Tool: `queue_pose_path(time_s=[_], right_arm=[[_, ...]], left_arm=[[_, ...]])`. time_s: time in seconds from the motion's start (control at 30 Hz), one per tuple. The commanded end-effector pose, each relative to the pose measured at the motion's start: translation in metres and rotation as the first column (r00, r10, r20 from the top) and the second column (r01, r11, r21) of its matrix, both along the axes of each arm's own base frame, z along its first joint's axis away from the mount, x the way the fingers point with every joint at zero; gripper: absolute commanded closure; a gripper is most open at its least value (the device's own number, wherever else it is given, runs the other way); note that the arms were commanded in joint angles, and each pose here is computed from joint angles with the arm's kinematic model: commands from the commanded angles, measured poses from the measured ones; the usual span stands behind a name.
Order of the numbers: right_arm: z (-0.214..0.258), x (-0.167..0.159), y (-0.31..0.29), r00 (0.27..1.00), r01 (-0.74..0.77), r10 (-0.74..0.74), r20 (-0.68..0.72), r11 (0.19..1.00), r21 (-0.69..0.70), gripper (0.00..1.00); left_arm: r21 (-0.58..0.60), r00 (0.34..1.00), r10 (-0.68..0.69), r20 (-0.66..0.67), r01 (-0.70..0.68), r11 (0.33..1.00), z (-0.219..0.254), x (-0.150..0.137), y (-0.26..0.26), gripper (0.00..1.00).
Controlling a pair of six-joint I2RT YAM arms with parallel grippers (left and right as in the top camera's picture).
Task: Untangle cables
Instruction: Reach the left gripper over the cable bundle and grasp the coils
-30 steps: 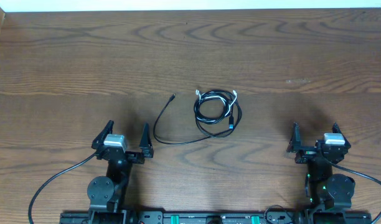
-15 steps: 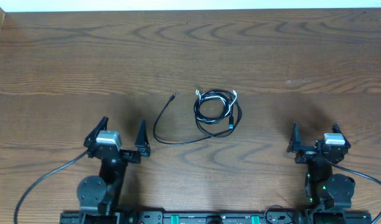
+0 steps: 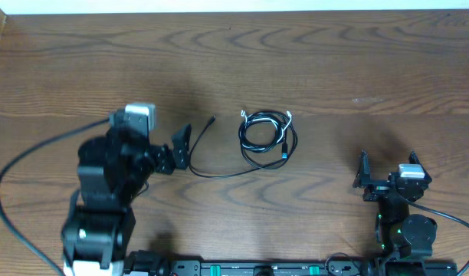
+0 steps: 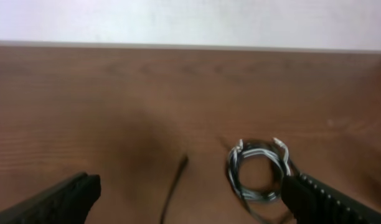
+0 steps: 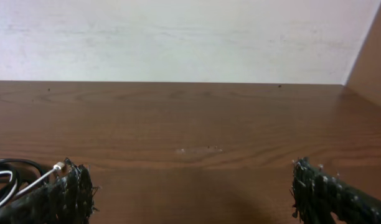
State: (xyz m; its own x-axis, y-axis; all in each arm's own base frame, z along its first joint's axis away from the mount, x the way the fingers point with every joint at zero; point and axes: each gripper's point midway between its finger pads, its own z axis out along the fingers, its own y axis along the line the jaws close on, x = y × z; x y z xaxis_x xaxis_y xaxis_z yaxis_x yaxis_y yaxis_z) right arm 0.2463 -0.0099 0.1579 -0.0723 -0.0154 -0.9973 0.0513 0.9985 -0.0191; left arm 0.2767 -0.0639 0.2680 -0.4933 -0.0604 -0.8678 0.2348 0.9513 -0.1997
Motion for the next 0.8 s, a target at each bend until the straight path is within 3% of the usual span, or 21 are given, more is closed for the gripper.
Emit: queue_pose_path(time_s=[0.0,0.2,0.43,0.77], right_arm=[[-0.001,0.000,0.000,1.000,0.000,0.000,-0.003,1.000,-0.015,0.01],[-0.001,0.000,0.000,1.000,0.000,0.000,-0.003,1.000,-0.015,0.01],[-0.001,0.000,0.000,1.000,0.000,0.000,-0.003,1.000,-0.015,0.01],[-0.001,0.000,0.000,1.000,0.000,0.000,-0.002,1.000,-0.015,0.01]], left_arm=[[-0.047,0.997,-0.056,-0.049,0.054,0.997,0.022,0.009,-0.022,0.01],[0.032,0.983,-0.140,-0.121,0.145,0.989,0.020,0.019,-0.066,0.00],[0.041,0.945,-0.276,-0.173,0.287,0.957,-0.003,0.018,-0.118,0.00],[0.053,0.893,-0.246,-0.377,0.286,0.957,-0.075,0.039,-0.133,0.00]])
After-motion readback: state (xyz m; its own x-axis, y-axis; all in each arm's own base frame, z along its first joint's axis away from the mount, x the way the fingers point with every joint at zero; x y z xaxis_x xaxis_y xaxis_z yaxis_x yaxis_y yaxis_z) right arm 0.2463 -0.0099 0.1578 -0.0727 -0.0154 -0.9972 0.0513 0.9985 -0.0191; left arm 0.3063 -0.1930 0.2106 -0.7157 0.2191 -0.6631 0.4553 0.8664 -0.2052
